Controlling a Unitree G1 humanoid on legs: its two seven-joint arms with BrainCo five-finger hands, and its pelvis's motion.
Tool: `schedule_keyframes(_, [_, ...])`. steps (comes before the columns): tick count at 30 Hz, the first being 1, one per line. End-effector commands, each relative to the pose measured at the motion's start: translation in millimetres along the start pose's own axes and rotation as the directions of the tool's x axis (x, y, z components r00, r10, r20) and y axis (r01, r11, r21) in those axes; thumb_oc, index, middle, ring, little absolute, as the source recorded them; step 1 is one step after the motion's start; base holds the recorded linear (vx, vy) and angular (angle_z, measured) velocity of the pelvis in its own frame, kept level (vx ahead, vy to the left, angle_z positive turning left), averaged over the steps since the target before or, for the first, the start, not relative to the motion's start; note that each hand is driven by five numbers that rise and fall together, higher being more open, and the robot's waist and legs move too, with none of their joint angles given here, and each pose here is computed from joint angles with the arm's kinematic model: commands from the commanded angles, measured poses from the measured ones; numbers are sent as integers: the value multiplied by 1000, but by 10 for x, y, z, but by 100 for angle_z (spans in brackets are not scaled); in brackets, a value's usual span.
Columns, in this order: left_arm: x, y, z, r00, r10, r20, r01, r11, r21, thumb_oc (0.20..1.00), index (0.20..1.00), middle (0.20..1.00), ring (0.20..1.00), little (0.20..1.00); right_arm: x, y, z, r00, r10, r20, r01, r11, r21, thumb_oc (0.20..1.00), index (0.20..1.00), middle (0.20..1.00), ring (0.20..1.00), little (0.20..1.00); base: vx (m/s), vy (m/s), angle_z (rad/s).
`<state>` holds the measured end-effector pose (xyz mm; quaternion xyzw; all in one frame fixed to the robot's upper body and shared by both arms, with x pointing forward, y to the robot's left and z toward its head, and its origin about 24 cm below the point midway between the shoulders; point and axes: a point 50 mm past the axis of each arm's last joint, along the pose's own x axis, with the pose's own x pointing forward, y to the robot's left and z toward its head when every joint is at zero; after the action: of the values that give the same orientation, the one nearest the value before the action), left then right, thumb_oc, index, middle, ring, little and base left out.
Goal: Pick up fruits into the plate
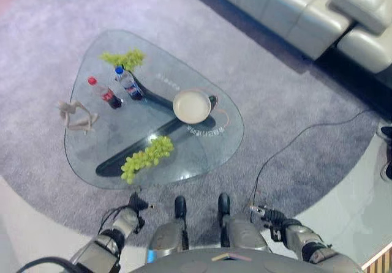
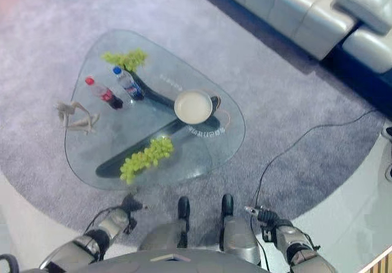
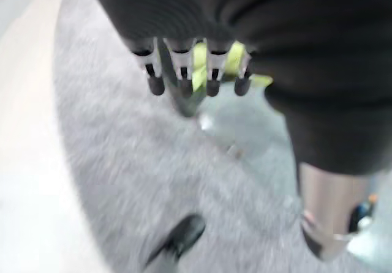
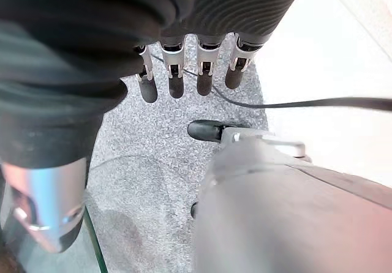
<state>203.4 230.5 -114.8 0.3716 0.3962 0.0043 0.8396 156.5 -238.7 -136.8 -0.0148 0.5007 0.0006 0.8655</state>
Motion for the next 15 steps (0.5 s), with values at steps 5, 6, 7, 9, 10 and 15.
schedule_keyframes(5, [157,805,450,937,319,142,-329,943,55,1000,1000,1000,1000,1000,4,2,662,978,36,206,-29,999,-35,1000,1000,1000,1000,1000,-106,26,-3])
schedule_keyframes(6, [161,887,498,925,348,153,-359,932,52,1000,1000,1000,1000,1000,4,12,728,975,37,221,-30,999,-37,1000,1000,1000,1000,1000,-149,43,-4])
schedule_keyframes(7, [161,1050,602,892,416,175,-428,903,33,1000,1000,1000,1000,1000,5,49,876,967,41,251,-31,999,-42,1000,1000,1000,1000,1000,-119,29,-6])
schedule_keyframes(9, [154,1212,709,858,478,190,-488,873,12,1000,1000,1000,1000,1000,3,85,1003,960,41,276,-29,998,-48,1000,1000,1000,1000,1000,-119,24,-7])
schedule_keyframes(10, [144,1306,777,832,519,198,-530,848,5,1000,1000,1000,1000,1000,3,110,1082,956,40,291,-26,998,-50,1000,1000,1000,1000,1000,-91,17,-6])
schedule_keyframes(15, [79,1628,1002,714,669,207,-684,730,0,1000,1000,1000,1000,1000,-9,173,1323,941,21,339,-10,999,-35,1000,1000,1000,1000,1000,-87,31,-7])
